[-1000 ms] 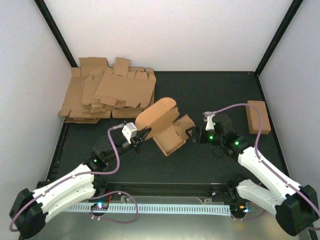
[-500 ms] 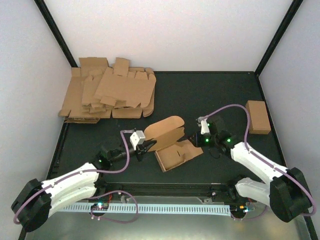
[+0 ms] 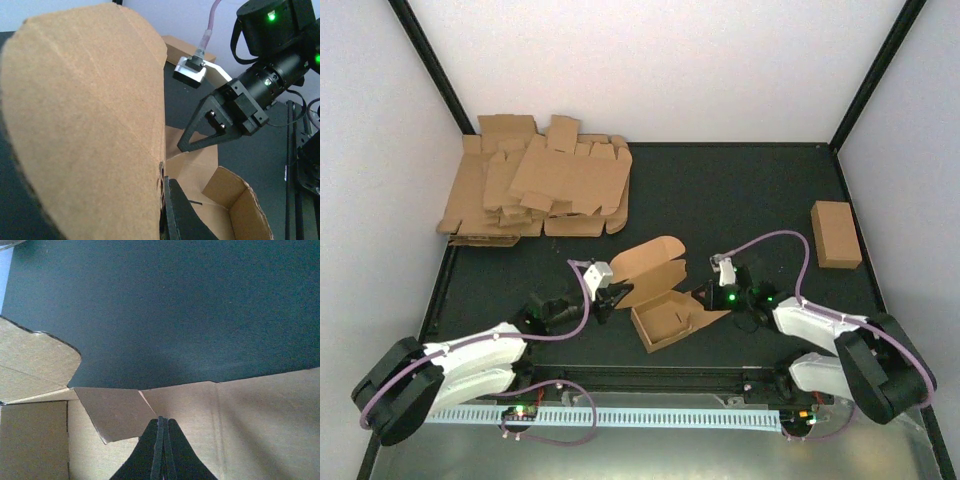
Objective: Fold the paper box
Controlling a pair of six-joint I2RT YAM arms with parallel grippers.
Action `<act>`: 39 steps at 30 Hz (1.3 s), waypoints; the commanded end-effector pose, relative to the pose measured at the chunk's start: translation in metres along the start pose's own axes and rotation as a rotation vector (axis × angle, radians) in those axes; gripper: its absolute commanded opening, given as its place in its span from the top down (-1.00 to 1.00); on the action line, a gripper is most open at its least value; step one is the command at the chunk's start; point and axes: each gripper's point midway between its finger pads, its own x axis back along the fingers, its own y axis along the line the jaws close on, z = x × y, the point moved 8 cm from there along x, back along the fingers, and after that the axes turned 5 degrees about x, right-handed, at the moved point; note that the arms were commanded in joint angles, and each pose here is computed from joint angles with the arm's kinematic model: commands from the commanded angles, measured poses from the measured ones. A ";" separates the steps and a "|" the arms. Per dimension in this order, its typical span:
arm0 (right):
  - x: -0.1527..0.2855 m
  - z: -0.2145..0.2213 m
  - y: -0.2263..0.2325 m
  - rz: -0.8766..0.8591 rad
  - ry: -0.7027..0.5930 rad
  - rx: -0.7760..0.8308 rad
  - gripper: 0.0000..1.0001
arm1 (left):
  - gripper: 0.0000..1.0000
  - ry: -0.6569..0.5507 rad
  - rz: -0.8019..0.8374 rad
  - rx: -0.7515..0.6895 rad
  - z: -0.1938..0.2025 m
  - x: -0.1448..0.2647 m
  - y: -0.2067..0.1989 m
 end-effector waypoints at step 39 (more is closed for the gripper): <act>-0.021 0.005 0.023 -0.166 0.000 -0.072 0.96 | 0.97 -0.061 -0.011 0.008 -0.002 0.005 0.001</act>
